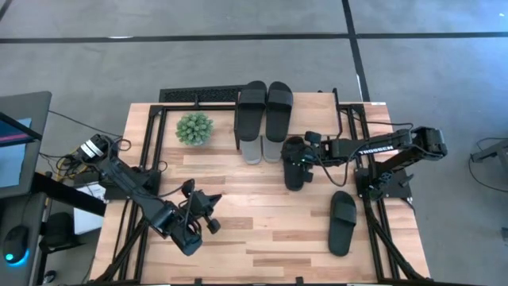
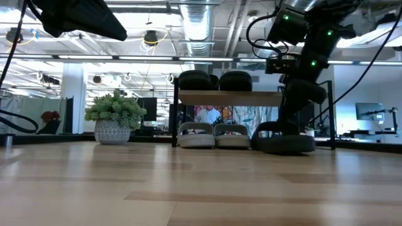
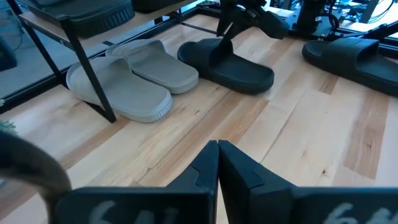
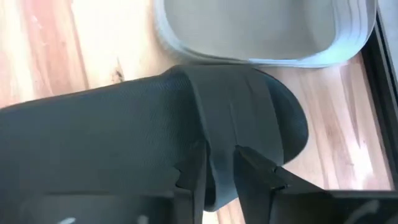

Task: Pick and place slides into the shelf
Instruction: Put the left black slide under the shelf, then put the black slide under the shelf

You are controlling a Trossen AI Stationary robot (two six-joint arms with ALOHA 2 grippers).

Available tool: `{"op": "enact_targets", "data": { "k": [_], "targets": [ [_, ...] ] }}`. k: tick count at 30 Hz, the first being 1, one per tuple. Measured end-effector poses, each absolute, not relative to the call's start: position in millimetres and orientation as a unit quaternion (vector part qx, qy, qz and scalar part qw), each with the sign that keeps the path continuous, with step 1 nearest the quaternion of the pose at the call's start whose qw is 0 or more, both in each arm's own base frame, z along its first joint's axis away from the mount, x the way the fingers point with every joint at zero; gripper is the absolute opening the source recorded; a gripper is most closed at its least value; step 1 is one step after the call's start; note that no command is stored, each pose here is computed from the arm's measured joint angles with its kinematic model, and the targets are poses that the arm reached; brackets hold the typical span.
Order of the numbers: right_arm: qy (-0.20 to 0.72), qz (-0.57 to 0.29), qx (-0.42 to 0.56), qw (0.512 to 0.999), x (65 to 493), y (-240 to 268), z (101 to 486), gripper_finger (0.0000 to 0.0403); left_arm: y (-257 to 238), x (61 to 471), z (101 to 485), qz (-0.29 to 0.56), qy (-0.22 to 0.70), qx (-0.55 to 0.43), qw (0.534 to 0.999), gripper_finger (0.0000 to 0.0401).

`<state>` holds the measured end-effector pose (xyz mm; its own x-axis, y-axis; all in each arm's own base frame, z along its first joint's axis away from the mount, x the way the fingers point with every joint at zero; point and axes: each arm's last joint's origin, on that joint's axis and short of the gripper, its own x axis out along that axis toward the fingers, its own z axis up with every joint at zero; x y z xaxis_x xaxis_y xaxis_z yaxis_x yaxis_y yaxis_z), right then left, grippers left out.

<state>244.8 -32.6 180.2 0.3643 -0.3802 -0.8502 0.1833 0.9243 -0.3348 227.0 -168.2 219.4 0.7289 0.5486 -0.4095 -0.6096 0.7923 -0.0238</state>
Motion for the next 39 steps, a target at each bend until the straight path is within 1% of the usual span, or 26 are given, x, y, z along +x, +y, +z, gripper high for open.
{"op": "enact_targets", "data": {
  "k": [5,11,18,22,25,33,39],
  "targets": [
    [0.537,-0.172,-0.092,0.821,245,-33,180,0.0088,-168,227,219,0.312,0.195,-0.079,0.926,0.0000],
    [0.535,-0.175,-0.077,0.823,245,-32,180,0.0101,-168,227,220,0.313,0.194,-0.079,0.926,0.0000],
    [0.526,-0.186,-0.053,0.828,246,-27,181,0.0104,-167,226,219,0.316,0.195,-0.075,0.925,0.0000],
    [0.511,-0.184,-0.049,0.838,245,-19,186,0.0104,-167,226,219,0.319,0.193,-0.072,0.925,0.0000],
    [0.495,-0.200,-0.051,0.844,242,-14,193,0.0104,-167,226,219,0.321,0.189,-0.069,0.925,0.0000],
    [0.496,-0.209,-0.015,0.843,218,2,210,0.0104,-166,225,219,0.325,0.188,-0.065,0.924,0.0000],
    [0.499,-0.191,0.028,0.845,191,35,222,0.0104,-164,225,220,0.337,0.168,-0.056,0.925,0.0000]
  ]
}}
